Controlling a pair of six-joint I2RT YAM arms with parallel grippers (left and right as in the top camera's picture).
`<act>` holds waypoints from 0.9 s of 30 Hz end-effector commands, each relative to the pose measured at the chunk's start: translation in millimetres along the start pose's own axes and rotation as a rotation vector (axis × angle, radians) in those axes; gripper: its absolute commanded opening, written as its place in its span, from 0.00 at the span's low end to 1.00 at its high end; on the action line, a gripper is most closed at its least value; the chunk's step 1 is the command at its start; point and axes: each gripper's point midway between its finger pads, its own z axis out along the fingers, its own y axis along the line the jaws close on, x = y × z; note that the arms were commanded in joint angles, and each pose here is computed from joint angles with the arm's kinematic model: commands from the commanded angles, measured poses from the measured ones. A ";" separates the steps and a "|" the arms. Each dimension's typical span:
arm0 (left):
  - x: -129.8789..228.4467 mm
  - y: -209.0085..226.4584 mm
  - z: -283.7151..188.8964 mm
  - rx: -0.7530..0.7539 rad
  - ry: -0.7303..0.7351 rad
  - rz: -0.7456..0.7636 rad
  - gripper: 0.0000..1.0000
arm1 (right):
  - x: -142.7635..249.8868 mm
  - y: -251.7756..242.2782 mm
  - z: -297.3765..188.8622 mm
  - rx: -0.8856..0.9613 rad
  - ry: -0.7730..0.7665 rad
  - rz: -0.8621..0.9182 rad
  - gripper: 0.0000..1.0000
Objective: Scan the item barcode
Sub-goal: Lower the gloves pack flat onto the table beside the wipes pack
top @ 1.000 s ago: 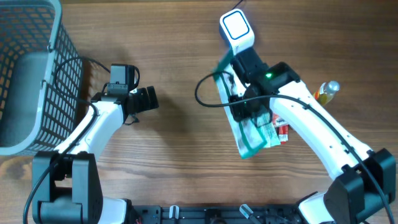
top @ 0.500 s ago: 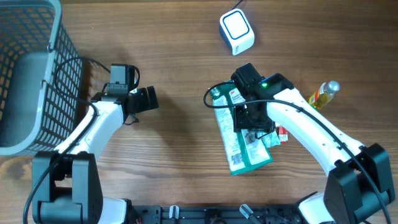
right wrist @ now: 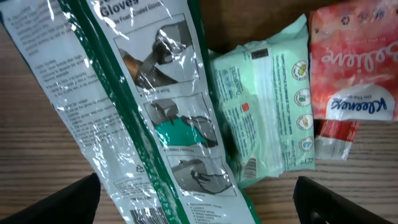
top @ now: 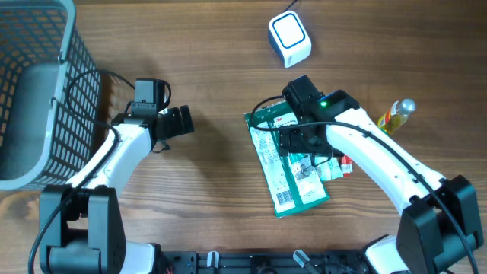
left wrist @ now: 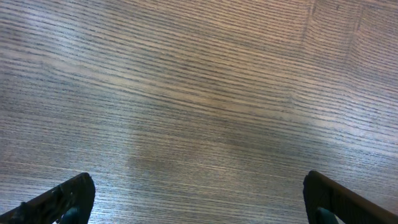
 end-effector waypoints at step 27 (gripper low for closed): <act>-3.7 0.7 -4.4 0.002 -0.019 -0.008 1.00 | -103.1 54.4 -29.2 -0.226 -0.441 0.031 1.00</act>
